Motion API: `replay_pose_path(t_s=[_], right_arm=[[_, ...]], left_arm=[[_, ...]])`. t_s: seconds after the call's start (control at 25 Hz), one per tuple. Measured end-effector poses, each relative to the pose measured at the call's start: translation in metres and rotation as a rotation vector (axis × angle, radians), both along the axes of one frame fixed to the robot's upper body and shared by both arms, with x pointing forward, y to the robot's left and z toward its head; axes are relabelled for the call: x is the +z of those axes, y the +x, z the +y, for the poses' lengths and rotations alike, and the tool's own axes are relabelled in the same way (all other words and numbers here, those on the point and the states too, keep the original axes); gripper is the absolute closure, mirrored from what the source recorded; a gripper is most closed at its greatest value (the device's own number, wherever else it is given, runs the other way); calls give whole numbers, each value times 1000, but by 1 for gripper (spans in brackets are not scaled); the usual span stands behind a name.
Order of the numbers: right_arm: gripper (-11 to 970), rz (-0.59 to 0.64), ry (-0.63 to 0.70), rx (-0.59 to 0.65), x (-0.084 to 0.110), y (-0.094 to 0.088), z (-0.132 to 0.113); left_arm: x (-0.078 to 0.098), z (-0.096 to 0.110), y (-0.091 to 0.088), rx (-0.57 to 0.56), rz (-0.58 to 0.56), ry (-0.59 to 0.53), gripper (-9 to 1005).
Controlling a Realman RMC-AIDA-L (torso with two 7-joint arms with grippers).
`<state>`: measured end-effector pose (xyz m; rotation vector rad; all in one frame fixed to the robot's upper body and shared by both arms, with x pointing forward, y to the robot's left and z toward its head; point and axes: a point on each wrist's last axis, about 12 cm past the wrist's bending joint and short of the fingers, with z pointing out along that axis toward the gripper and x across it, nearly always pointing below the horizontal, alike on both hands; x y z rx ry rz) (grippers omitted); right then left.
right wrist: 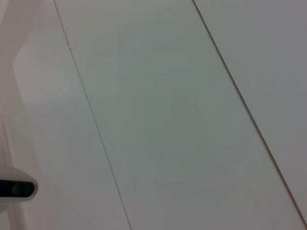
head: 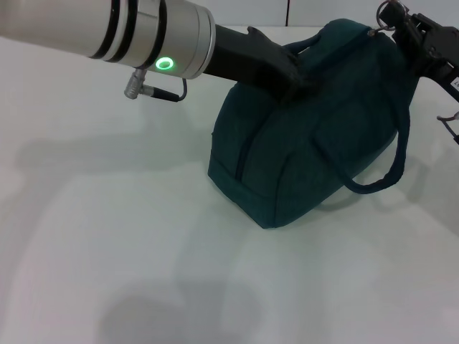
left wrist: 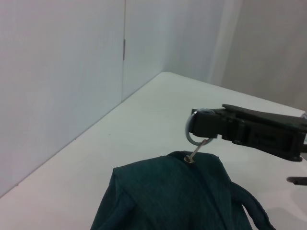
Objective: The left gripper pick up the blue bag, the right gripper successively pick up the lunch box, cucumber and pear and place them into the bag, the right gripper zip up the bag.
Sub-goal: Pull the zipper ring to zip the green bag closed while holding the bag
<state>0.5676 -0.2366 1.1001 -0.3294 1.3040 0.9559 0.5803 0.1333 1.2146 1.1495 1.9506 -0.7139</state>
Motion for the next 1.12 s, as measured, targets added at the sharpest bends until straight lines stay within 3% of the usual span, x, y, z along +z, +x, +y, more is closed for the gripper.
replay_pose_path(t_s=[0.12,0.24,0.56,0.84,1.12], right_arm=[[952,1,1,-1,0,0,0],[952,1,3,-2,0,0,0],[952,30,27,-59,-5,-1,-10],[952,166,-8,-193,-25,4,-28],[952,277,-76,-252,-42,8,-31]], left_arm=[[0,-1,0,-12,-7,6,604],[0,-2,-1,-18,-13,6,827],[4,-2,-3,-74,-15,-74,893],[3,15,-1,-110,35,-209,929],[3,21,-1,-120,35,-281,932]])
